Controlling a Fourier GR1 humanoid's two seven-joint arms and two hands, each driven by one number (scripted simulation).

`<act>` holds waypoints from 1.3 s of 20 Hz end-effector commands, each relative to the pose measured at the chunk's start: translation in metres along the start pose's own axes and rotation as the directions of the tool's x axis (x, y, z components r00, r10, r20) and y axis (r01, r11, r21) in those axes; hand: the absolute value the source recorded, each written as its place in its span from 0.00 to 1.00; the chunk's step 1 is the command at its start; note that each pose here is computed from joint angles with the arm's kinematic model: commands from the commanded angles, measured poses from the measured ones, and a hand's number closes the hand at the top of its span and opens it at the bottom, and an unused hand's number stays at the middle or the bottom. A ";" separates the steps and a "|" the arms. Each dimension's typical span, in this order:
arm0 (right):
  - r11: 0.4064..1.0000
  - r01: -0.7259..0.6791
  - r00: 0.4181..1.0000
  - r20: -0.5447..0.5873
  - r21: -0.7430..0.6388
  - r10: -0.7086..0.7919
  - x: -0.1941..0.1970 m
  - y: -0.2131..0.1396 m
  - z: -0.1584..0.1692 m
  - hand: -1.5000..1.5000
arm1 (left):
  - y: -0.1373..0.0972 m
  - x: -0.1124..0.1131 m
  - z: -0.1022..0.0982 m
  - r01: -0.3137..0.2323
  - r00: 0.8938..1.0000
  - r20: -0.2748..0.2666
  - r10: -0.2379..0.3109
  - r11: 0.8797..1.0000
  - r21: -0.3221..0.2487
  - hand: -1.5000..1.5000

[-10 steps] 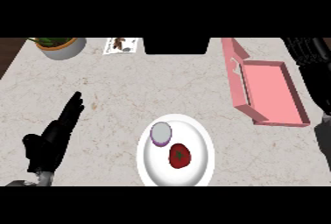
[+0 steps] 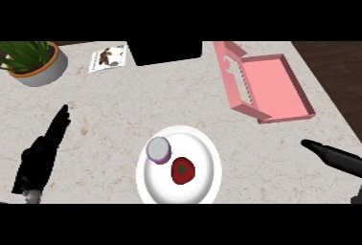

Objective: Pick the tomato from the plate and place it in the cardboard box

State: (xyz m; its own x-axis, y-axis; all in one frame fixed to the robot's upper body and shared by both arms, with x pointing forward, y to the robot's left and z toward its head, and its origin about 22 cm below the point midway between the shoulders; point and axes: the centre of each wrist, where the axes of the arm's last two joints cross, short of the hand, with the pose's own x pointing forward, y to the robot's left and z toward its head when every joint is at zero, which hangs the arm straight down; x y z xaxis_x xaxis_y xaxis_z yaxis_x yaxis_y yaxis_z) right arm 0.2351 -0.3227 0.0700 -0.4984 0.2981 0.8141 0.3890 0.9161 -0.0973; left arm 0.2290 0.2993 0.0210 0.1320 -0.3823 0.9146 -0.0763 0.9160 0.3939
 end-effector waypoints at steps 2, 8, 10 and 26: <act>0.967 -0.134 0.983 0.094 -0.218 0.158 -0.016 -0.017 0.081 0.00 | 0.009 -0.015 0.003 0.061 0.998 -0.034 -0.061 0.998 0.008 0.50; 0.908 -0.420 0.898 0.149 0.005 0.415 -0.011 -0.016 0.187 0.00 | -0.005 -0.016 0.001 0.061 0.998 0.011 -0.060 0.997 -0.041 0.50; 0.854 -0.520 0.848 0.138 0.027 0.512 0.002 -0.021 0.217 0.00 | 0.003 -0.009 -0.005 0.067 0.997 0.035 -0.066 0.997 -0.025 0.50; 0.719 -0.682 0.712 -0.099 0.137 0.695 0.128 0.078 0.327 0.00 | -0.021 -0.001 -0.038 0.084 0.994 0.086 -0.074 0.990 -0.116 0.50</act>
State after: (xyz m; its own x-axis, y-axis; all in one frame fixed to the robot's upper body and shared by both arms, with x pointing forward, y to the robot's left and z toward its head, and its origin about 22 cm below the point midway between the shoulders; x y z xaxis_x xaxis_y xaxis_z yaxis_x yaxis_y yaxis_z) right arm -0.0406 -0.1528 -0.0334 -0.0740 0.7802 0.6211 0.4481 0.5824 -0.6782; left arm 0.2565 0.2892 0.0040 0.0640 -0.4559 0.8877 0.0319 0.8900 0.4548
